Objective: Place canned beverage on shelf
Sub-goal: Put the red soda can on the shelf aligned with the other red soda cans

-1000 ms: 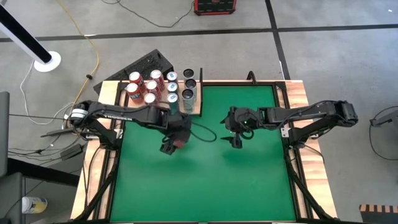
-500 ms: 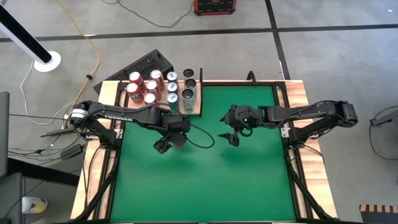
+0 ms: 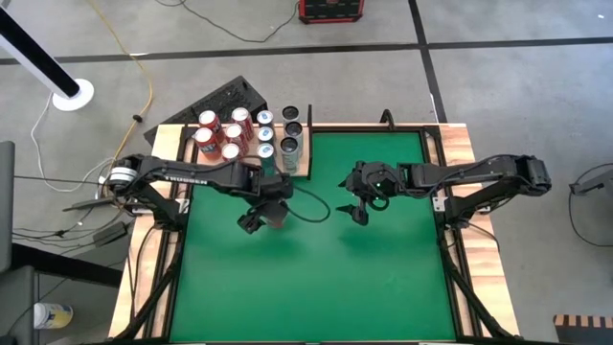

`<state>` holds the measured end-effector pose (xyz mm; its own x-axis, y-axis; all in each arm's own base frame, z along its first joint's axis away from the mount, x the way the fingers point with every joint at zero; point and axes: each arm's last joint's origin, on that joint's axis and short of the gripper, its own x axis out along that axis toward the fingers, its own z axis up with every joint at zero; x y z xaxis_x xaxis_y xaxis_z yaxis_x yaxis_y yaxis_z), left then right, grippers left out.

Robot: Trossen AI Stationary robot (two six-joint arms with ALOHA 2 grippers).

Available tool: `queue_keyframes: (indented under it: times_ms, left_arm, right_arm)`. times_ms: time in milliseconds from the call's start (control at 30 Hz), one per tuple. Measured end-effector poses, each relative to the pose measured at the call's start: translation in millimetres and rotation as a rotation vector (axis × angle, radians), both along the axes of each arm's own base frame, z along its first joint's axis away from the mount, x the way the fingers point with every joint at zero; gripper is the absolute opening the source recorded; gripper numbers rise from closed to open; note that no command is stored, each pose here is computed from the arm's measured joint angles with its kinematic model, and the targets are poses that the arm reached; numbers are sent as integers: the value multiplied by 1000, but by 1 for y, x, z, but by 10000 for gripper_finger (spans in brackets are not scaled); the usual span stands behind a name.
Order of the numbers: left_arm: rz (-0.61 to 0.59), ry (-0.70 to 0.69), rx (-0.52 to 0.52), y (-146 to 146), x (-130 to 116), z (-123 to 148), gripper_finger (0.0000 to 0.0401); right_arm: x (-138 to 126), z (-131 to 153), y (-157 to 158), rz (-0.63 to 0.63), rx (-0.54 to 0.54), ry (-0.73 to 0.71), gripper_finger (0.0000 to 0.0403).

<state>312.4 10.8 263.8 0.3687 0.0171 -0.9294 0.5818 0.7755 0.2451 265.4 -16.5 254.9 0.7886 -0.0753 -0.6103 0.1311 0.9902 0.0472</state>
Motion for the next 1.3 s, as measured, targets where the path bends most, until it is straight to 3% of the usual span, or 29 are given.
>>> queue_keyframes:
  times_ms: [433,833,1000,1133,1300]
  left_arm:
    - [-8,-4,18,4,-1,-10,391]
    - [32,54,-20,11,3,-22,320]
    - [47,80,12,12,5,-26,299]
    - [125,108,13,12,5,-20,289]
    - [327,137,-32,14,3,5,287]
  right_arm:
    - [0,0,0,3,-1,1,383]
    - [0,0,2,10,0,2,383]
    - [0,0,7,32,0,5,383]
    - [0,0,11,49,-4,9,383]
    - [0,0,11,57,-19,3,383]
